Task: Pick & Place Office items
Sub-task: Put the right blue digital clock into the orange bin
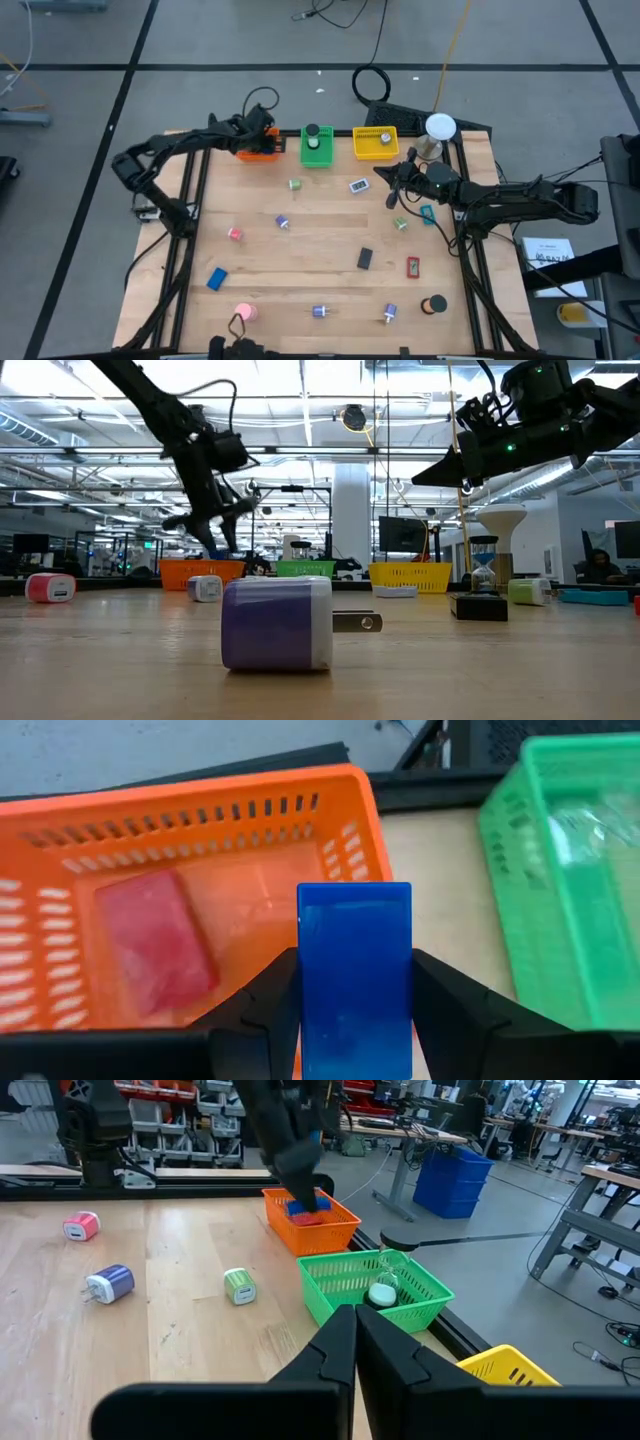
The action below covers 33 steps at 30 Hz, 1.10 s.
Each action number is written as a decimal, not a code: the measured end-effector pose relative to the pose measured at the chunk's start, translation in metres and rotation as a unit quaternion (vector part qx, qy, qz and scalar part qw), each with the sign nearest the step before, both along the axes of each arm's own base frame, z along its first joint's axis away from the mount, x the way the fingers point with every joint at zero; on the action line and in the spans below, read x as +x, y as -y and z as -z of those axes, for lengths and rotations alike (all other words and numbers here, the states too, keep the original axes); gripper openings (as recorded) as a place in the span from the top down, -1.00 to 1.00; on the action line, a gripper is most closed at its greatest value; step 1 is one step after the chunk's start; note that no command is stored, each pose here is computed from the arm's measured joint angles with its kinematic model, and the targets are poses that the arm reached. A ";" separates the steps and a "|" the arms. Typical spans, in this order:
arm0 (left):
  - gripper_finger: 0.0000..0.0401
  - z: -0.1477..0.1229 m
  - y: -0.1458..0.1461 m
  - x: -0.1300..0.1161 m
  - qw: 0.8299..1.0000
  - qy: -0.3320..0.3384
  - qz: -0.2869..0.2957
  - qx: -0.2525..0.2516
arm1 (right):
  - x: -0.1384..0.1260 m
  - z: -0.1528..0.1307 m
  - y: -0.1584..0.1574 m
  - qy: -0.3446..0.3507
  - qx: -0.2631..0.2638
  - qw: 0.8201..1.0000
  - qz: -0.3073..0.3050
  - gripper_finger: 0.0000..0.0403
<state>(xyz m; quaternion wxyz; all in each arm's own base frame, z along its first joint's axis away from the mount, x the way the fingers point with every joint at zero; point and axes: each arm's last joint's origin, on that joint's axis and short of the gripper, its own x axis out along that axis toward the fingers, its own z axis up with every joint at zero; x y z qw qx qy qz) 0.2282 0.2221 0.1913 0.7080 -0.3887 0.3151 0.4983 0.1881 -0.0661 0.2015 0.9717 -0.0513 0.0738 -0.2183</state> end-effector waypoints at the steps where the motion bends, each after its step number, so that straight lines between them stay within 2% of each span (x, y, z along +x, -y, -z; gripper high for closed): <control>1: 0.24 0.005 -0.003 0.001 1.000 -0.001 -0.008 0.001 | 0.000 0.000 0.000 0.000 0.000 1.000 0.000 0.98; 9: 0.15 0.027 -0.017 -0.007 0.997 -0.038 -0.063 -0.015 | 0.000 0.000 0.000 0.000 0.000 1.000 0.000 0.98; 15: 0.19 0.032 -0.020 -0.005 0.997 -0.039 -0.062 -0.007 | 0.000 0.000 0.000 0.000 -0.001 1.000 0.000 0.98; 23: 0.09 0.049 -0.024 -0.001 0.997 -0.045 -0.063 -0.020 | 0.000 0.000 0.000 0.000 -0.002 1.000 0.000 0.98; 33: 0.08 0.044 -0.025 0.002 0.998 -0.034 -0.052 -0.003 | 0.000 0.000 0.000 0.000 -0.002 1.000 0.000 0.98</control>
